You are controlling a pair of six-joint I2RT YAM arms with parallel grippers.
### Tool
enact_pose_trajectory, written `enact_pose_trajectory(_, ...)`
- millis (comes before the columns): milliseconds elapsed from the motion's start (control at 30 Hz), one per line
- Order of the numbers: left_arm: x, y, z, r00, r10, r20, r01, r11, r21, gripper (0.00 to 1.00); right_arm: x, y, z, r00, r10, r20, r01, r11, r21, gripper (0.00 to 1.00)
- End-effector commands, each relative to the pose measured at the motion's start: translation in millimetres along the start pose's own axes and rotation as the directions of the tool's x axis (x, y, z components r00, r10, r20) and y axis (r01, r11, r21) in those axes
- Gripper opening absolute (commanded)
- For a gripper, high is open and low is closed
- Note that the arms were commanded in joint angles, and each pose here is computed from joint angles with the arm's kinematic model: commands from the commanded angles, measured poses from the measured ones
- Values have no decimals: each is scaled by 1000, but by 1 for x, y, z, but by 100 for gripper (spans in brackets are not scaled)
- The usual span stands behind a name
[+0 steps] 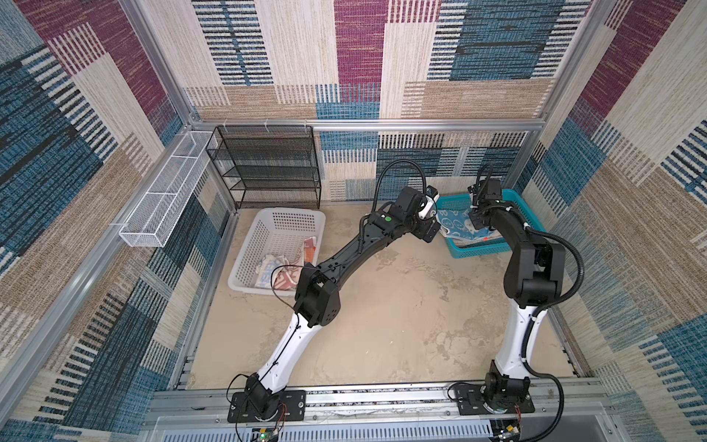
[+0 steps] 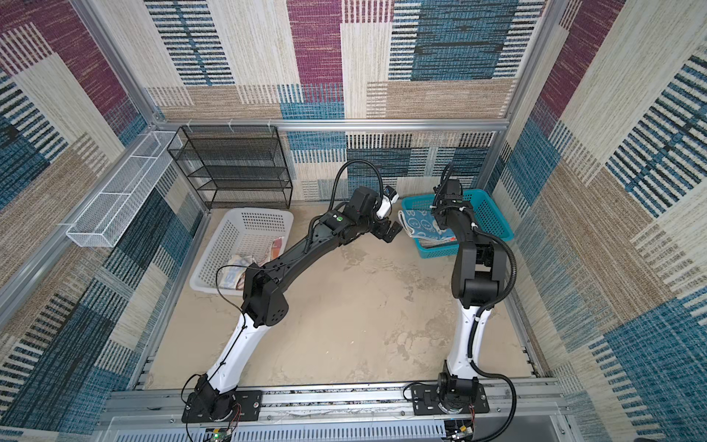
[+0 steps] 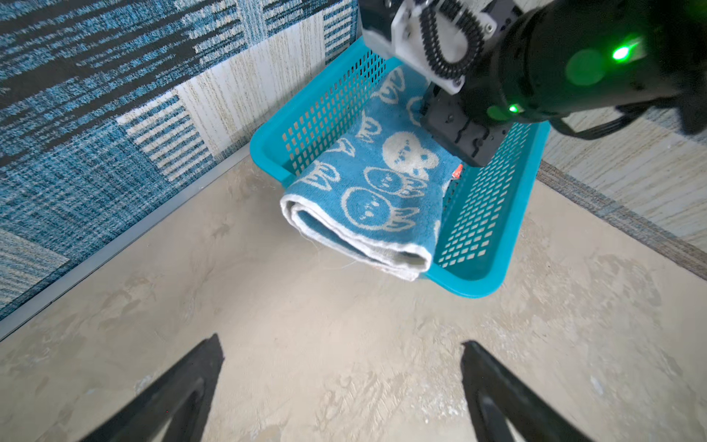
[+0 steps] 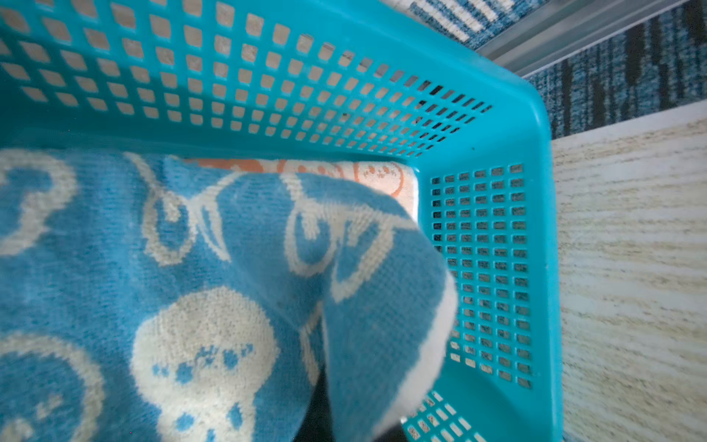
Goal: Fold and stack the towels
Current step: 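Lift the folded towel with both grippers and carry it to the teal basket, then lower the towel into the teal basket and open both grippers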
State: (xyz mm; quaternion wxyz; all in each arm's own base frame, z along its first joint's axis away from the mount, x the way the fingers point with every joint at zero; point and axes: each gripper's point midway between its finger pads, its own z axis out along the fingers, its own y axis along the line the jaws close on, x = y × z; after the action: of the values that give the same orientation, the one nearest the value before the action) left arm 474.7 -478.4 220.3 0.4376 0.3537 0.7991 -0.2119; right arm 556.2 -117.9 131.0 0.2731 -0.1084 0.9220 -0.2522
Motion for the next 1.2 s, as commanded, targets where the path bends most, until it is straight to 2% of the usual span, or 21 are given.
enact_pose_trajectory(0,-1,2,2,1000,11,10,-11,1000,-16,99,-17,-12,8,998,-19,53,16,998,56,0)
enact_pose_trajectory(233,8,4,8,1000,14,0,-14,1000,-21,99,-22,-16,13,994,-21,106,13,997,73,0)
enact_pose_trajectory(467,15,5,13,1000,9,-12,-10,1000,-25,99,-14,-16,28,997,-38,67,32,996,86,0)
enact_pose_trajectory(667,21,6,17,1000,6,-23,-7,1000,-30,99,-38,-28,-5,986,26,162,-33,999,38,0)
enact_pose_trajectory(800,20,6,15,1000,0,-26,0,999,-32,99,-43,-37,-19,983,13,181,-24,998,58,0)
enact_pose_trajectory(967,21,7,15,1000,0,-28,-1,999,-35,99,-38,-40,-8,988,2,152,-11,998,59,0)
enact_pose_trajectory(1167,24,8,17,999,8,-35,-10,999,-42,99,-17,-23,17,996,7,85,-10,1000,30,0)
